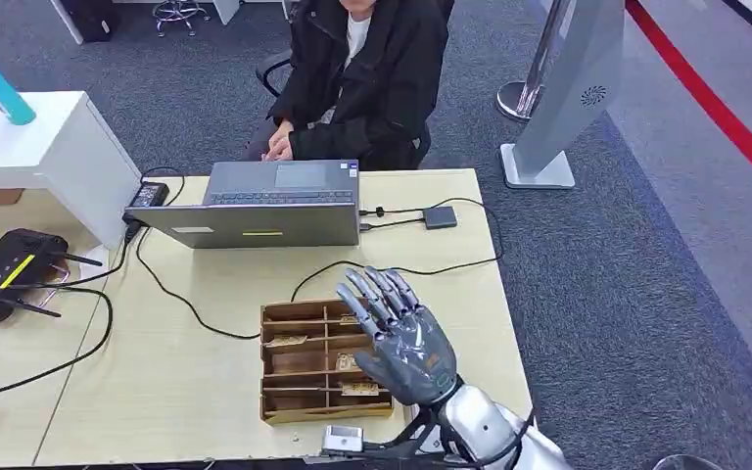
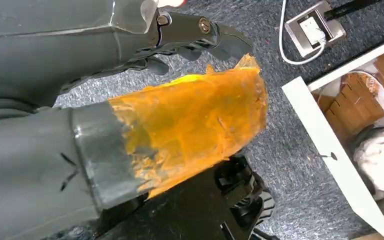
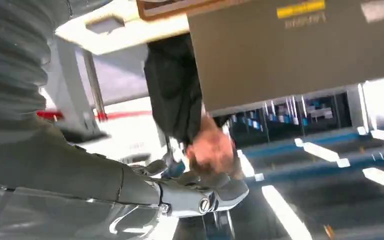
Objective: Pass the card to the sensor for recognition and then transmit it.
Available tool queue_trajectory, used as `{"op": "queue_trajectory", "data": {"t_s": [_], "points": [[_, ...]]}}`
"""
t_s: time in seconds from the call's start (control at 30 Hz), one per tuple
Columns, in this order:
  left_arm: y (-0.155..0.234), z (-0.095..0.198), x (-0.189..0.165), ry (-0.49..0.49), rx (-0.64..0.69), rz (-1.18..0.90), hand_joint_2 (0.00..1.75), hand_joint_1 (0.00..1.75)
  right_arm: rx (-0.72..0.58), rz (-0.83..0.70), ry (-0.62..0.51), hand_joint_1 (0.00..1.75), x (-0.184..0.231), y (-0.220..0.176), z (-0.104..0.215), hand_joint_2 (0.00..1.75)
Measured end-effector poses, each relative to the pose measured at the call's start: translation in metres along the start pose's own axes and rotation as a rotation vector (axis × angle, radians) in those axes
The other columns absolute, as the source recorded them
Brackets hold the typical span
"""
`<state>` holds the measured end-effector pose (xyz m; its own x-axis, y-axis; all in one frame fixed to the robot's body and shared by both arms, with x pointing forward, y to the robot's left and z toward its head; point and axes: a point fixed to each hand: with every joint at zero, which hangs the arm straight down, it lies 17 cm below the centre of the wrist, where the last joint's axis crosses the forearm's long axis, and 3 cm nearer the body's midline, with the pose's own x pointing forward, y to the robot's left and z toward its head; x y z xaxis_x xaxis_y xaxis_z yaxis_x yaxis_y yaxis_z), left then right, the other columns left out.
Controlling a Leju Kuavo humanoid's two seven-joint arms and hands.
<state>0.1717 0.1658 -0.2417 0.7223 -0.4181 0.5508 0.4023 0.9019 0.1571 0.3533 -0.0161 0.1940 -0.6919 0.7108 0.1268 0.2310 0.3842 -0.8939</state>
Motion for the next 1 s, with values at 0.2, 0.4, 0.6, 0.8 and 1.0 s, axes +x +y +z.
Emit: {"op": "queue_trajectory", "data": {"t_s": [0.2, 0.4, 0.6, 0.8, 1.0], "points": [[0.002, -0.002, 0.005, -0.008, 0.000, -0.002, 0.00, 0.00, 0.073, -0.063, 0.002, 0.00, 0.001, 0.010, -0.002, 1.75], [0.002, -0.002, 0.005, -0.010, -0.006, -0.007, 0.00, 0.00, 0.133, -0.104, 0.016, 0.00, 0.002, 0.018, -0.001, 1.75], [0.002, -0.002, 0.006, -0.011, -0.013, -0.017, 0.00, 0.00, 0.207, -0.179, 0.036, 0.00, 0.000, 0.027, -0.002, 1.75], [0.002, -0.002, 0.006, -0.011, -0.013, -0.018, 0.00, 0.00, 0.205, -0.178, 0.031, 0.00, -0.001, 0.023, -0.006, 1.75], [0.003, -0.002, 0.006, -0.012, -0.012, -0.018, 0.00, 0.00, 0.203, -0.176, 0.030, 0.00, -0.001, 0.022, -0.007, 1.75]]}}
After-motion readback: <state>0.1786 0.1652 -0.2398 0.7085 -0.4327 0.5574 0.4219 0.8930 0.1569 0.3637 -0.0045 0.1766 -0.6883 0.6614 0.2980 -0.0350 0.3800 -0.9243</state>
